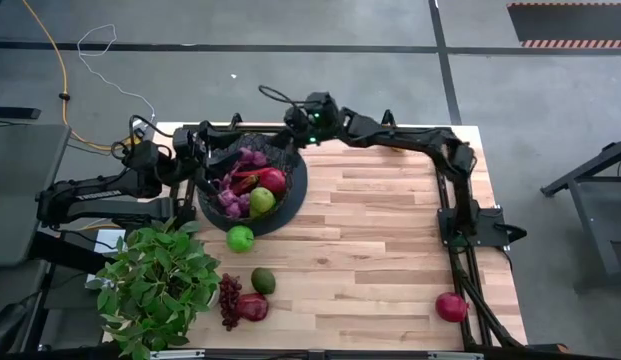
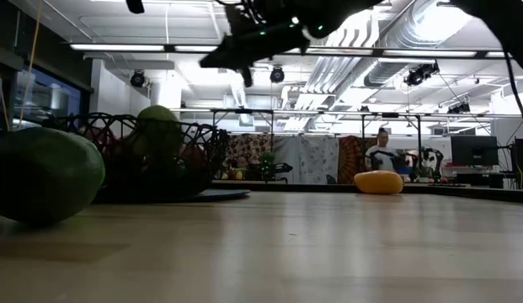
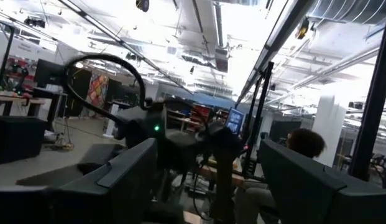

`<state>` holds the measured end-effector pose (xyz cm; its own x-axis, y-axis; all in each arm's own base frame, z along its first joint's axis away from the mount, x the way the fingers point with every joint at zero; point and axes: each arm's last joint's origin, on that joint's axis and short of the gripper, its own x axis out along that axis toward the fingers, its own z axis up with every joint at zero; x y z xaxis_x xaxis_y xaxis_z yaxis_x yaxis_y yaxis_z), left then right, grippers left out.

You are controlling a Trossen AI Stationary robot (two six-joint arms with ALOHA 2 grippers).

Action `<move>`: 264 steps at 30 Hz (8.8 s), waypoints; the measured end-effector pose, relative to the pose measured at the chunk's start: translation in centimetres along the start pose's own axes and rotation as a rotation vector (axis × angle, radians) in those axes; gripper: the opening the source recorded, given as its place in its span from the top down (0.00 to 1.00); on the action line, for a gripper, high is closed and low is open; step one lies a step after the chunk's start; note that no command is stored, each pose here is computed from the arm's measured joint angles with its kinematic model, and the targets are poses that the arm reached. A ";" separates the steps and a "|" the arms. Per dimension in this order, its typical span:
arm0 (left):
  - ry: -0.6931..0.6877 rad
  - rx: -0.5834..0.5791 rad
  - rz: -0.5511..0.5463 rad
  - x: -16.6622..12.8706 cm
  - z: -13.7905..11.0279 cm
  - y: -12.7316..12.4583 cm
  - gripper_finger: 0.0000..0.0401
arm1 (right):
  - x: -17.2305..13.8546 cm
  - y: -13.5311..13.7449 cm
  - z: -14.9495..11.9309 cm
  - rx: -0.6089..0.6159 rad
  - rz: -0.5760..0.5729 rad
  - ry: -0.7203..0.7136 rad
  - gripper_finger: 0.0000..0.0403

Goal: Build produce basket
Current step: Put the mango into the wire basket

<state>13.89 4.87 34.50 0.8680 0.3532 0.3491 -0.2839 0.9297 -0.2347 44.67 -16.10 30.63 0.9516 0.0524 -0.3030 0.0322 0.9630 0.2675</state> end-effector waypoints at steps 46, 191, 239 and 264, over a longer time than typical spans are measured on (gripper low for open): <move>0.205 0.044 -0.004 1.6 -3.0 0.5 0.99 | -23.4 9.5 -10.4 -0.009 -0.159 -0.542 0.91; 0.308 -0.085 -0.090 10.1 -5.0 -0.7 0.18 | -15.6 11.9 -8.8 -0.021 -0.017 -0.279 0.46; 0.281 0.140 -0.132 14.9 -9.8 -4.0 0.43 | -13.2 12.7 -8.1 -0.071 0.030 -0.242 0.46; 0.286 0.137 -0.140 14.9 -9.8 -4.0 0.57 | -13.2 12.7 -8.1 -0.062 0.025 -0.238 0.46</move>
<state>31.93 5.37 31.70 0.9759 0.1957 0.0964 -0.1893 0.9793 -0.0712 30.04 -2.40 30.58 0.9973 0.0200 -0.0709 -0.0044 0.9769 0.2137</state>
